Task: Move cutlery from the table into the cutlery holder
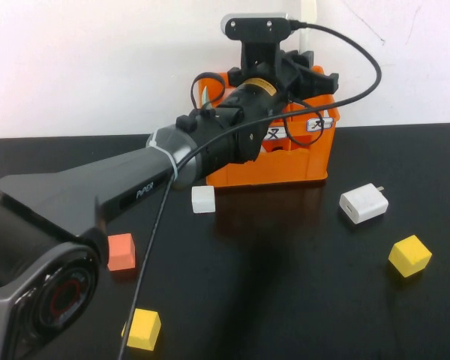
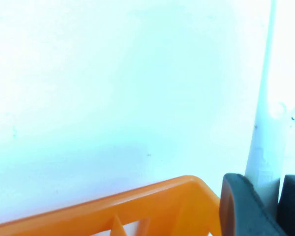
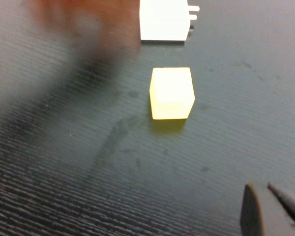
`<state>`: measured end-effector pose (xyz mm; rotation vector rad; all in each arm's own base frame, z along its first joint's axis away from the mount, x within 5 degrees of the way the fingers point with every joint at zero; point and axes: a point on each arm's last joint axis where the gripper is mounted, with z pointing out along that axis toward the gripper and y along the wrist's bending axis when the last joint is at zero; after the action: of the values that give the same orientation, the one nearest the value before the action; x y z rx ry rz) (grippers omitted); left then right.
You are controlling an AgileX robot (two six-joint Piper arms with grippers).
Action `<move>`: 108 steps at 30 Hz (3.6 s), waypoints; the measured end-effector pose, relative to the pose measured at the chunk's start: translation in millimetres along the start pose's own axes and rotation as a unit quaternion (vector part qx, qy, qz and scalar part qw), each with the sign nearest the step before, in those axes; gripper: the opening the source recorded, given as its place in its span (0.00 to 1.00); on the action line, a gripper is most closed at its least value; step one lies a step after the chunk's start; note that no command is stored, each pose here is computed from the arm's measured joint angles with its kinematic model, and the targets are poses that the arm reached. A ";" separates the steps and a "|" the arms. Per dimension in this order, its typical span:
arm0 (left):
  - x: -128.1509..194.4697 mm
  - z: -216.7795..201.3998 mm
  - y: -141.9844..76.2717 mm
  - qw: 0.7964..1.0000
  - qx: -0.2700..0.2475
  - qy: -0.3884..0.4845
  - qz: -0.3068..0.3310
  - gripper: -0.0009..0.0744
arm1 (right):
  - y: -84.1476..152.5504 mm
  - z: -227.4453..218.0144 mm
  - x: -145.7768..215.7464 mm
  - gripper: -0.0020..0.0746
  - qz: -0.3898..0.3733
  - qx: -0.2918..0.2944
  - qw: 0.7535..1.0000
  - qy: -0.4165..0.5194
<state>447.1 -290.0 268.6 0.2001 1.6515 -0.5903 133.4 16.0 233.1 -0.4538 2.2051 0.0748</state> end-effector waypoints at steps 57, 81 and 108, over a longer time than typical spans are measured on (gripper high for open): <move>-194.8 -260.8 -41.6 0.980 0.030 0.021 0.198 0.01 | 10.1 -8.4 -15.6 0.02 -0.099 -0.045 0.992 -0.072; -33.3 -485.0 25.1 0.986 0.062 -0.113 0.104 0.01 | 25.9 -47.1 -15.5 0.02 -0.241 -0.021 0.957 -0.159; 52.0 -483.6 52.0 0.995 0.023 0.017 0.099 0.01 | 59.9 -80.0 20.9 0.02 -0.162 -0.082 0.937 -0.299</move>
<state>39.4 -21.9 233.8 0.4050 1.6280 -0.4774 40.8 48.9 261.1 -0.7701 1.5129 0.1941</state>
